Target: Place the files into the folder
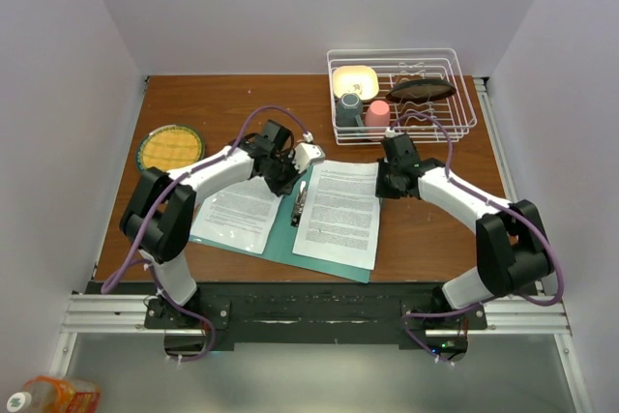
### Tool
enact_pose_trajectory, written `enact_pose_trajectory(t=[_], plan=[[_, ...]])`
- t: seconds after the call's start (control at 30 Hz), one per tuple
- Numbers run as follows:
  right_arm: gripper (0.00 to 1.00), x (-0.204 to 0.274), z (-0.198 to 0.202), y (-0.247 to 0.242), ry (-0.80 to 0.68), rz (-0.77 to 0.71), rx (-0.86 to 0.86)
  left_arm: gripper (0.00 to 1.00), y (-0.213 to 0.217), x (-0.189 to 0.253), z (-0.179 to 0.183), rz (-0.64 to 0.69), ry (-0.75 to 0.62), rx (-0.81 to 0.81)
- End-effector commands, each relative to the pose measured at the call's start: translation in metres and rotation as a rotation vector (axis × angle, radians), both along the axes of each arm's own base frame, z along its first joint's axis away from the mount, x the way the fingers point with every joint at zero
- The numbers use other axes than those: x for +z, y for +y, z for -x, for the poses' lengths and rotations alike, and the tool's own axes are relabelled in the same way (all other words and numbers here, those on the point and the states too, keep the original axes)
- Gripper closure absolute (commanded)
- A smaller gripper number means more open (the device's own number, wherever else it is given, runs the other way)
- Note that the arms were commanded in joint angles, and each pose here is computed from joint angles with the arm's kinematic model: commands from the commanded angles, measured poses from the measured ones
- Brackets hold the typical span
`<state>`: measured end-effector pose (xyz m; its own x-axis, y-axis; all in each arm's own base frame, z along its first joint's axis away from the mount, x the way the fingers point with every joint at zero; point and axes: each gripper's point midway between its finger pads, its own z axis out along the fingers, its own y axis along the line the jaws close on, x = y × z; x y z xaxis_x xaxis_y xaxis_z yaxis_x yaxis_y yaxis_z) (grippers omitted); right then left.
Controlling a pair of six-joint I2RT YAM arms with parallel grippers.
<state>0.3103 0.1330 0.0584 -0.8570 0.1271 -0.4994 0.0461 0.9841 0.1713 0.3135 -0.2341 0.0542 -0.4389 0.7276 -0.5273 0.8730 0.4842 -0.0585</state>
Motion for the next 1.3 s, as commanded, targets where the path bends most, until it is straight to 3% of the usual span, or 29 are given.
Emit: enact_pose_trajectory(t=[0.0, 0.97, 1.27], plan=[[1.00, 0.014, -0.001, 0.008, -0.038, -0.030, 0.036, 0.94, -0.002, -0.009, 0.001, 0.002, -0.004, 0.000], [1.00, -0.018, 0.030, 0.009, 0.014, -0.036, 0.042, 0.95, -0.001, -0.032, 0.017, -0.029, 0.000, -0.030], [1.00, -0.022, 0.017, 0.023, 0.020, -0.080, 0.043, 0.95, -0.002, -0.036, 0.019, -0.032, 0.025, -0.031]])
